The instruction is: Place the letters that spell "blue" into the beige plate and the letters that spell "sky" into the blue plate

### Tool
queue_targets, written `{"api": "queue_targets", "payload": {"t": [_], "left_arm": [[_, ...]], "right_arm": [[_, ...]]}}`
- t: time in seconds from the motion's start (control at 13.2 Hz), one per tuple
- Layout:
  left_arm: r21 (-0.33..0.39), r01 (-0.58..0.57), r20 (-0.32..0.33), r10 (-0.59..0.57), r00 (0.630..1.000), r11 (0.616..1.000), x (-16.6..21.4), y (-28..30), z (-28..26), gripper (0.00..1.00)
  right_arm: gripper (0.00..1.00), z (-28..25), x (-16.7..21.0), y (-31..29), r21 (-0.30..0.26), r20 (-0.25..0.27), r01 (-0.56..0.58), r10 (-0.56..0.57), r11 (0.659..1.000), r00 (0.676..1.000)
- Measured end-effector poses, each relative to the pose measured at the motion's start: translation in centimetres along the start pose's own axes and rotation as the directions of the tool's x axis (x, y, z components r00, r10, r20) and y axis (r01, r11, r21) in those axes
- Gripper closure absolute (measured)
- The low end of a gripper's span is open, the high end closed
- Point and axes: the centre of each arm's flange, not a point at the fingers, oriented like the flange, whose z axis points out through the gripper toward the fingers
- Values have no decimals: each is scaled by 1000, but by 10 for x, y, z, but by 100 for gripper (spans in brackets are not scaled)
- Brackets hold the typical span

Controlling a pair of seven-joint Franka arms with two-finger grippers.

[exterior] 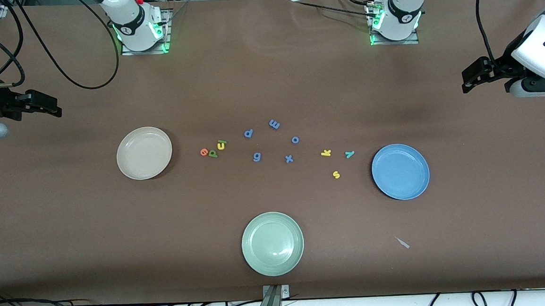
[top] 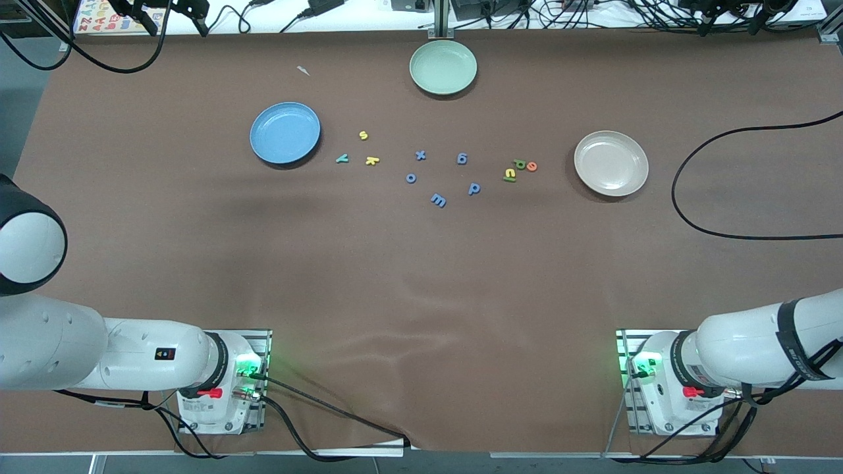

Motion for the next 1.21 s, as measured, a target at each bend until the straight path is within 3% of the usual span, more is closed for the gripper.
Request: {"api": "queue_targets", "payload": {"t": [0.45, 0.61, 0.83, 1.21], "left_arm": [[0, 0, 0, 0, 1000, 1000, 0, 0, 0, 0], [0, 0, 0, 0, 1000, 1000, 0, 0, 0, 0], [0, 0, 0, 0, 1000, 1000, 0, 0, 0, 0], [0, 0, 0, 0, 1000, 1000, 0, 0, 0, 0]], "right_arm": [[0, -8, 0, 2, -5, -17, -3, 3, 1000, 1000], [0, -9, 0, 4, -34, -19, -4, 4, 999, 1000], [0, -11, 0, -6, -124, -20, 21, -24, 992, 1000], [0, -12, -2, -25, -139, -17, 50, -53, 989, 998]]}}
